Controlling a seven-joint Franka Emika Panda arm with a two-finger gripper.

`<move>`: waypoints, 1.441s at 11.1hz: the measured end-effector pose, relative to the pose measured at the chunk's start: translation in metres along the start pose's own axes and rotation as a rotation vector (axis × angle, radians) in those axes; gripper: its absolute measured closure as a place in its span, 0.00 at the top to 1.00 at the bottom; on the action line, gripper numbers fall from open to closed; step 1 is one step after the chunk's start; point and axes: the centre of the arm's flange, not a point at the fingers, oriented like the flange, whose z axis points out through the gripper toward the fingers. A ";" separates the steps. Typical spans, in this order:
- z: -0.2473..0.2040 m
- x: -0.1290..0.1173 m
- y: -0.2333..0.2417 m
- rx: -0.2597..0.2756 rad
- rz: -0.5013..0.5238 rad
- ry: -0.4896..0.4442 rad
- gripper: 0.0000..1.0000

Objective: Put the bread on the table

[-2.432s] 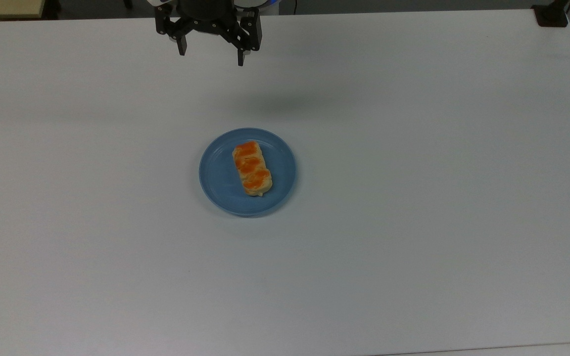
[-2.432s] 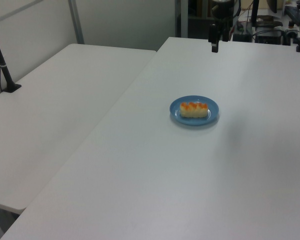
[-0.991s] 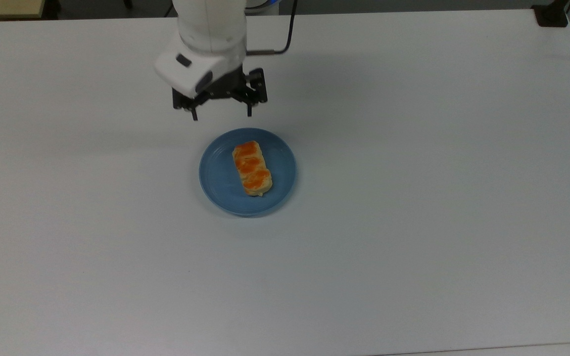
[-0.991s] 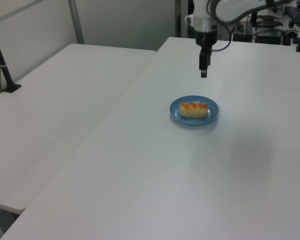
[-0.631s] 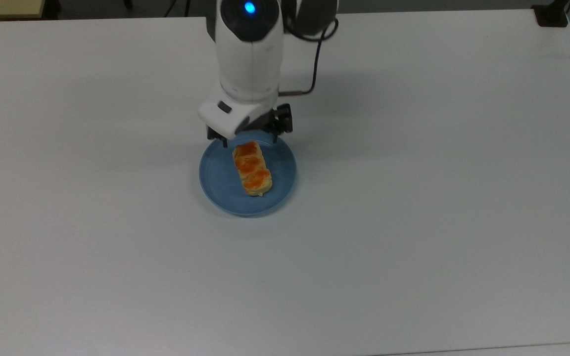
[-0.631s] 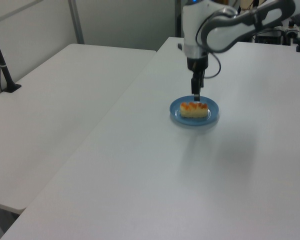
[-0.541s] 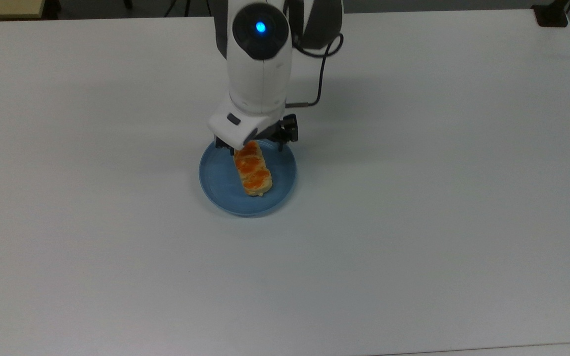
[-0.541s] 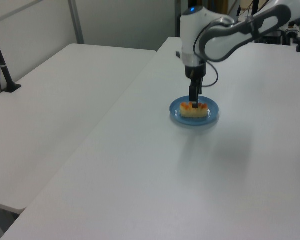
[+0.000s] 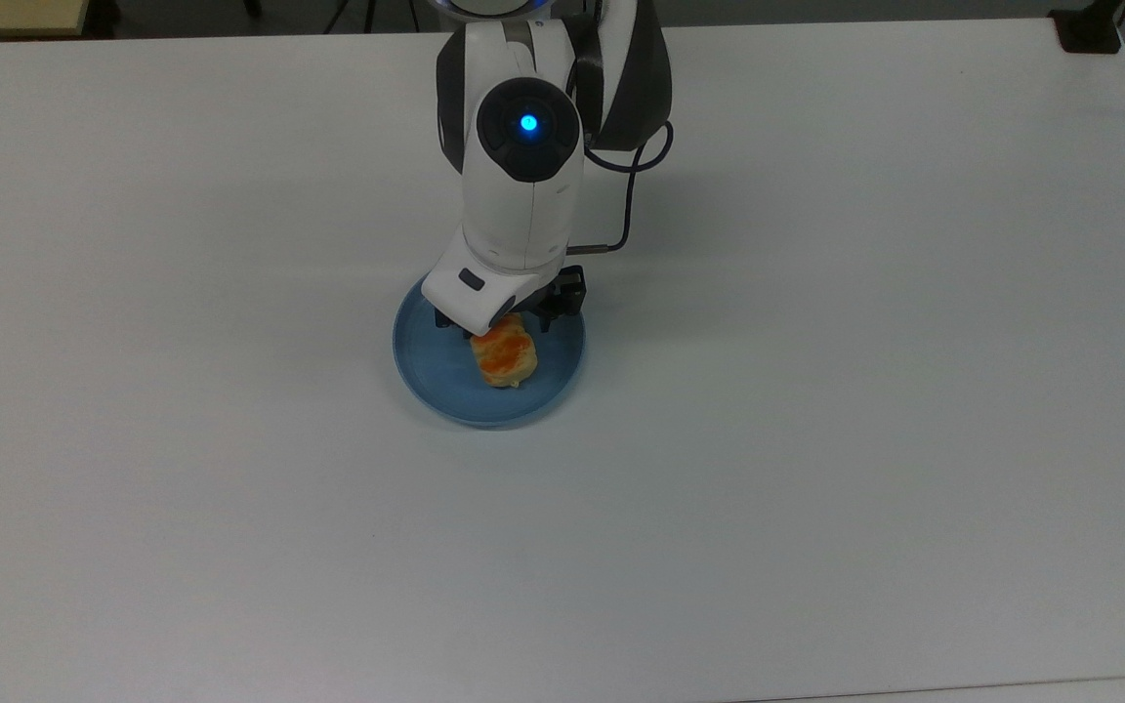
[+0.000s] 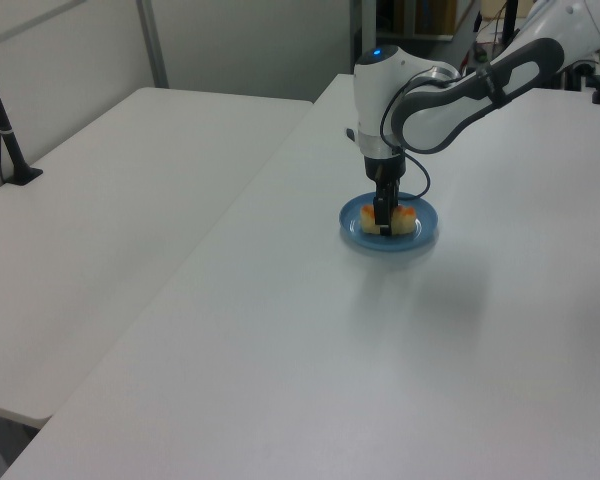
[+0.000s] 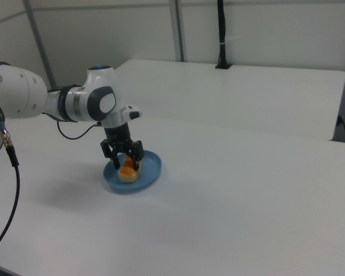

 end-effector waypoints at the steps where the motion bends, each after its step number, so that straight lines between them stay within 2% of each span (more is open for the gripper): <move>1: -0.001 0.000 0.001 -0.005 -0.002 0.002 0.67; 2: -0.003 0.001 0.001 -0.006 -0.002 0.006 0.50; 3: -0.006 0.002 0.001 -0.006 -0.001 0.012 0.44; 5: -0.029 0.004 0.015 -0.016 0.017 0.052 0.44; 6: -0.049 0.002 0.036 -0.030 0.036 0.079 0.45; 9: -0.083 -0.025 0.122 -0.074 0.034 0.053 0.47; 11: -0.065 -0.040 0.179 -0.095 0.048 0.022 0.47; 13: -0.033 -0.045 0.224 -0.121 0.081 0.039 0.50; 16: 0.018 -0.049 0.251 -0.172 0.076 -0.013 0.51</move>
